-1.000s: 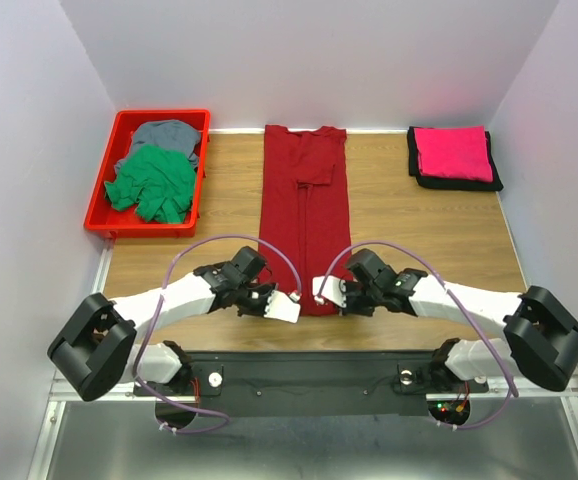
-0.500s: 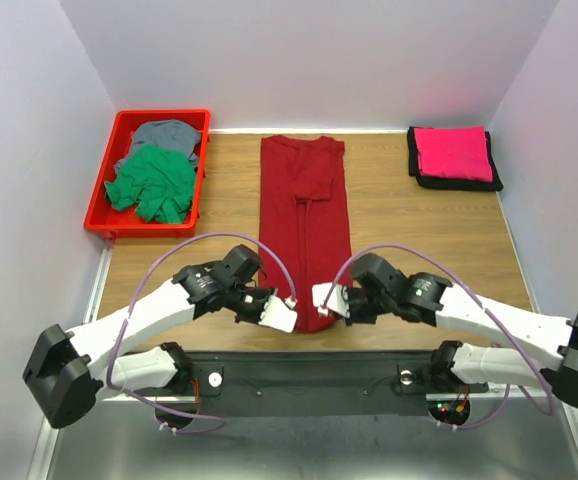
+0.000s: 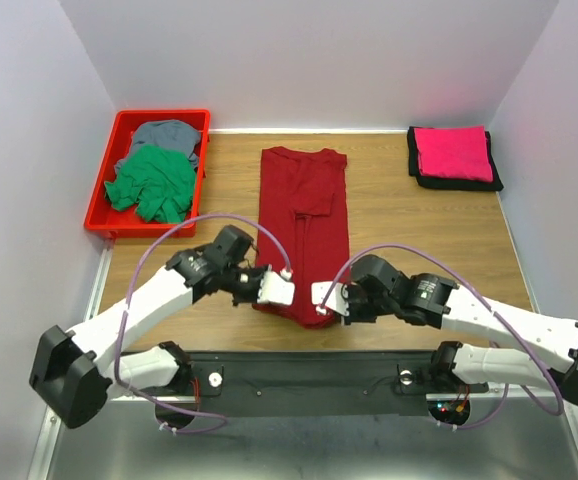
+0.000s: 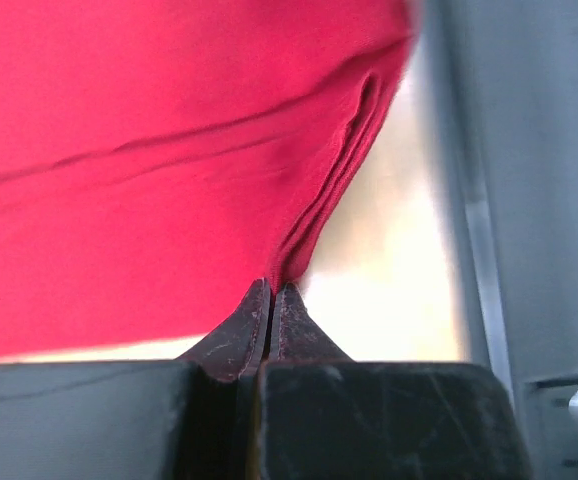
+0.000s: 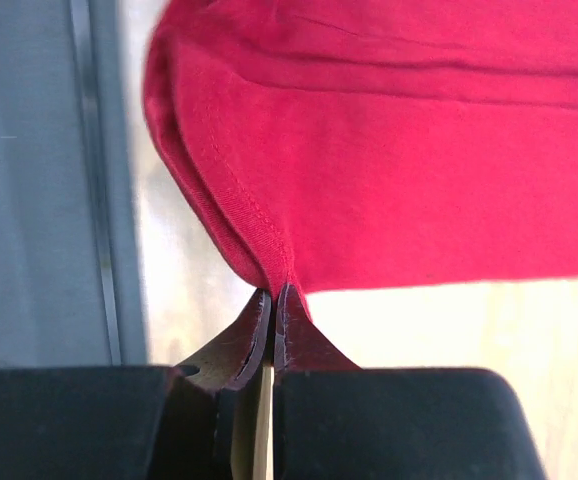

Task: Fold and stack the t-shirts
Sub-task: Fold the tshirt

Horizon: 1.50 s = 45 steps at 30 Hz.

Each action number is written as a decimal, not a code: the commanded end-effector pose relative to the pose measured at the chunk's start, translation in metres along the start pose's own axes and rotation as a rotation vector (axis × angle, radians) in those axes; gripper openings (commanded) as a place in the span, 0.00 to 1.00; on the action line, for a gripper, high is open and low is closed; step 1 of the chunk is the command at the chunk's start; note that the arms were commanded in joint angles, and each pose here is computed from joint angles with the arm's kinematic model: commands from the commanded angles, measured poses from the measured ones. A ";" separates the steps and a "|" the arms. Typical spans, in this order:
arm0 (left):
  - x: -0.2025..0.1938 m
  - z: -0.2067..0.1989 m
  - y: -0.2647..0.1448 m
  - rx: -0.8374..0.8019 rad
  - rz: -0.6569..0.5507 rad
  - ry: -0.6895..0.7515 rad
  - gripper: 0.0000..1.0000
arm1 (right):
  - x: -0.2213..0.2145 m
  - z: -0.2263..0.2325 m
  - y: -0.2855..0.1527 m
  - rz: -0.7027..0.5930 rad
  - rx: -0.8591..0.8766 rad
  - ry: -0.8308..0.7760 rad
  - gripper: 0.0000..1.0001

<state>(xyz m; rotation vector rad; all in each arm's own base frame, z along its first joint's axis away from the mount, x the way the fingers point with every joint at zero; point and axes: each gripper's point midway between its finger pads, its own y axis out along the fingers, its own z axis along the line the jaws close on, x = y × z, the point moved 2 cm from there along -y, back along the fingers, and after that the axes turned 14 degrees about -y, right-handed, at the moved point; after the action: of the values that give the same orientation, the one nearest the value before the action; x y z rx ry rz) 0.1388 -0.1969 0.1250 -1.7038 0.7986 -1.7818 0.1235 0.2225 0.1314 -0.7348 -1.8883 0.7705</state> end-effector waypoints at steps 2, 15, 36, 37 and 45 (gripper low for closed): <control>0.020 0.056 -0.011 0.115 -0.058 0.067 0.00 | 0.002 -0.044 -0.005 -0.014 -0.155 -0.031 0.01; 0.010 0.143 -0.005 0.250 -0.057 0.139 0.00 | -0.049 -0.129 0.019 -0.007 -0.131 -0.054 0.01; -0.009 0.283 -0.002 0.313 -0.009 0.111 0.00 | -0.126 -0.257 0.057 -0.006 -0.172 -0.015 0.01; -0.012 0.286 -0.001 0.314 0.002 0.108 0.00 | -0.130 -0.261 0.058 -0.002 -0.174 -0.018 0.01; -0.012 0.317 0.000 0.376 0.009 0.047 0.57 | -0.148 -0.268 0.065 0.058 -0.183 0.036 0.50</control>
<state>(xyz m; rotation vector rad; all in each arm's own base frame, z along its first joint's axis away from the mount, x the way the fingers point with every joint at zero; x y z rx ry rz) 0.4341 -0.1999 0.0937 -1.4531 0.5504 -1.8089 0.4177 0.2039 0.0815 -0.8701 -1.8832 0.6786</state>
